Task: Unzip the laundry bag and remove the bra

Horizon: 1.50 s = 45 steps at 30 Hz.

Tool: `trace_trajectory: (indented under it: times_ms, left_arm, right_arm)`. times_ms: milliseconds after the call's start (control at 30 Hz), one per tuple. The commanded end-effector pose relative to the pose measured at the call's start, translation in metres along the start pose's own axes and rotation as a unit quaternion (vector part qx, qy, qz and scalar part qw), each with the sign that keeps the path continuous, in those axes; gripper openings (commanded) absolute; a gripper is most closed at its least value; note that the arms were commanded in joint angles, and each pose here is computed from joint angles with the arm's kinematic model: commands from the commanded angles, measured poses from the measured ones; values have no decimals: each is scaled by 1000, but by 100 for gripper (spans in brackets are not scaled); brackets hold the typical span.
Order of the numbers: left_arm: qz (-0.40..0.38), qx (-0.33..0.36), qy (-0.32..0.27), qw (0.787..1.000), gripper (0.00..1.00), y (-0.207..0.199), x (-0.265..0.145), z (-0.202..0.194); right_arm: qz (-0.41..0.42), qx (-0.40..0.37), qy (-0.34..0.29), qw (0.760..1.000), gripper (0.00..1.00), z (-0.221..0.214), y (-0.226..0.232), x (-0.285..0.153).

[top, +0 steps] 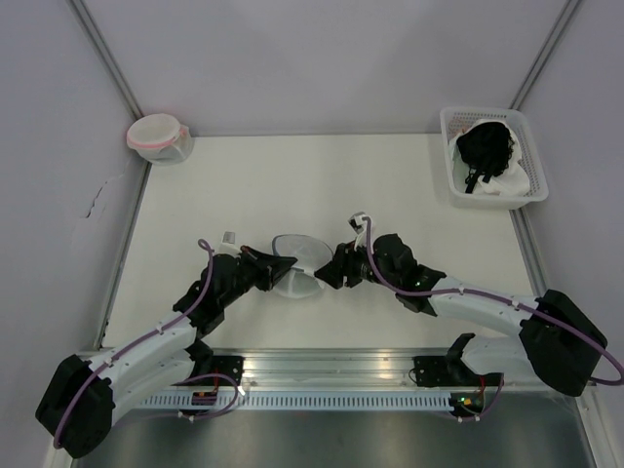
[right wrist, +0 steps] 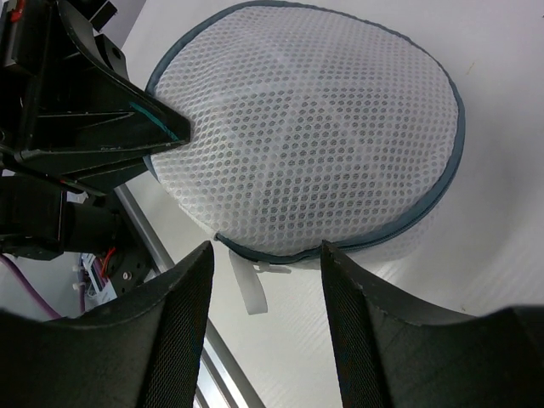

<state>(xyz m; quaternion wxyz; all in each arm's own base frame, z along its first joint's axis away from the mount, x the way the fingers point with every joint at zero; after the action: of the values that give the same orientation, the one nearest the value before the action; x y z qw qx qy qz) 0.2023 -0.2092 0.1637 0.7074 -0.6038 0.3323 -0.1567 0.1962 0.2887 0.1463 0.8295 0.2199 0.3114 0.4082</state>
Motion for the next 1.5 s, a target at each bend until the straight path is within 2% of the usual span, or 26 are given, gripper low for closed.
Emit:
trace_trajectory:
  times_ms: [0,333,400,600,1200,1300,1333,1400,1433,1467]
  left_arm:
    - [-27,-24,8,999,2,-13,-2,-3]
    - [-35,-28,0,999,2,-16,-4,-1]
    - [-36,-29,1,999,2,-16,-4,-1]
    - [-49,-29,8,998,2,-24,-7,-3]
    - [-31,-32,15,999,2,-11,-8,-6]
    - [-29,-33,17,999,2,-9,-8,-7]
    - [-27,-33,16,999,2,-7,-8,-7]
    - [-26,-33,17,999,2,-6,-9,-8]
    - [-27,-33,16,999,2,-7,-9,-7]
    - [-25,-33,16,999,2,-6,-9,-7]
  right_arm:
    - [25,-15,-23,999,59,16,22,7]
    - [-20,-14,-6,1000,60,-11,14,-1]
    - [-54,-12,-8,998,60,-11,7,0]
    - [-106,-8,-30,994,54,-6,-8,3]
    - [-29,-20,-51,998,47,13,29,10]
    - [-27,-22,-51,998,40,14,31,11]
    - [-27,-22,-49,998,30,13,31,13]
    - [-27,-22,-48,998,19,14,32,14]
    - [-28,-23,-45,998,8,13,32,14]
    - [-30,-25,-45,998,3,13,32,14]
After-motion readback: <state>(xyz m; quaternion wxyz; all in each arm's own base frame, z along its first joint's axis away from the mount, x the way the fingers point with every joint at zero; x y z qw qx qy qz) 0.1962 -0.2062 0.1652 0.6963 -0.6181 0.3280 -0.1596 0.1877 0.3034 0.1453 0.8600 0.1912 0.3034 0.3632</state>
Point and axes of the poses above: each gripper's point midway between its finger pads, its own x axis out along the fingers, its own y axis along the line the jaws close on, z = x × y, the point moved 3 cm from there along -x, back along the fingers, and after that the axes turned 3 degrees about x, right-handed, at the moved point
